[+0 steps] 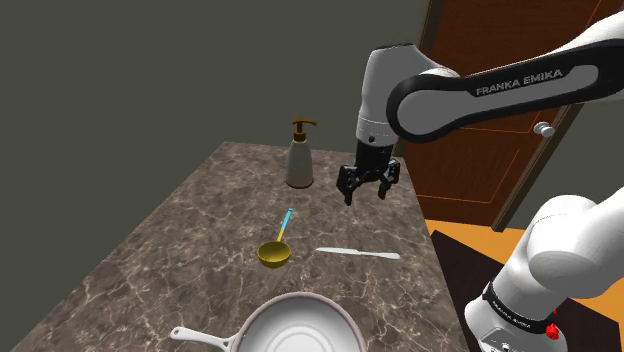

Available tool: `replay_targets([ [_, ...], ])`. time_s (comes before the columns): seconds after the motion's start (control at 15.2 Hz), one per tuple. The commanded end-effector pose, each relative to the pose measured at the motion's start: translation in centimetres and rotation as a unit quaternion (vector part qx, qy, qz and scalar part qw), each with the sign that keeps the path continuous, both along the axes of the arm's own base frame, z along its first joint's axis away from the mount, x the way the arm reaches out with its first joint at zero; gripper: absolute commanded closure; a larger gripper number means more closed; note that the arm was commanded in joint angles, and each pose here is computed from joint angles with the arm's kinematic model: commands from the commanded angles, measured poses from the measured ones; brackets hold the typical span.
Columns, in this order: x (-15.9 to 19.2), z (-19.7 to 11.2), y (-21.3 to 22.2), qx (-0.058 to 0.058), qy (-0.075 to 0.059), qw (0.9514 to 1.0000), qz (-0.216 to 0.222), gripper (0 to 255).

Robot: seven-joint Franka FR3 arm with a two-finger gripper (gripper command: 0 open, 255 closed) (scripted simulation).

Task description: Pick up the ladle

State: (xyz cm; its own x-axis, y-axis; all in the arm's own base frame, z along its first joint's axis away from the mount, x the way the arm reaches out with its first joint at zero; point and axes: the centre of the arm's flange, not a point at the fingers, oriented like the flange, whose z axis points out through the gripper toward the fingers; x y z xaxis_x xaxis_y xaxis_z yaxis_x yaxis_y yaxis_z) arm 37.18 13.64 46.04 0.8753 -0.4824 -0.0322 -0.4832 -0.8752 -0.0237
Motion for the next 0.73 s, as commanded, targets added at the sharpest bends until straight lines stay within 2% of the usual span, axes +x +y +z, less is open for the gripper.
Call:
replay_targets([
  [0.0,1.3,-1.4,1.5,0.008,-0.003,0.9996,-0.026,0],
  [0.33,4.9,-5.0,5.0,0.025,-0.010,0.9960,-0.085,0],
  [0.66,8.9,-8.4,8.1,0.041,-0.017,0.9885,-0.145,0],
])
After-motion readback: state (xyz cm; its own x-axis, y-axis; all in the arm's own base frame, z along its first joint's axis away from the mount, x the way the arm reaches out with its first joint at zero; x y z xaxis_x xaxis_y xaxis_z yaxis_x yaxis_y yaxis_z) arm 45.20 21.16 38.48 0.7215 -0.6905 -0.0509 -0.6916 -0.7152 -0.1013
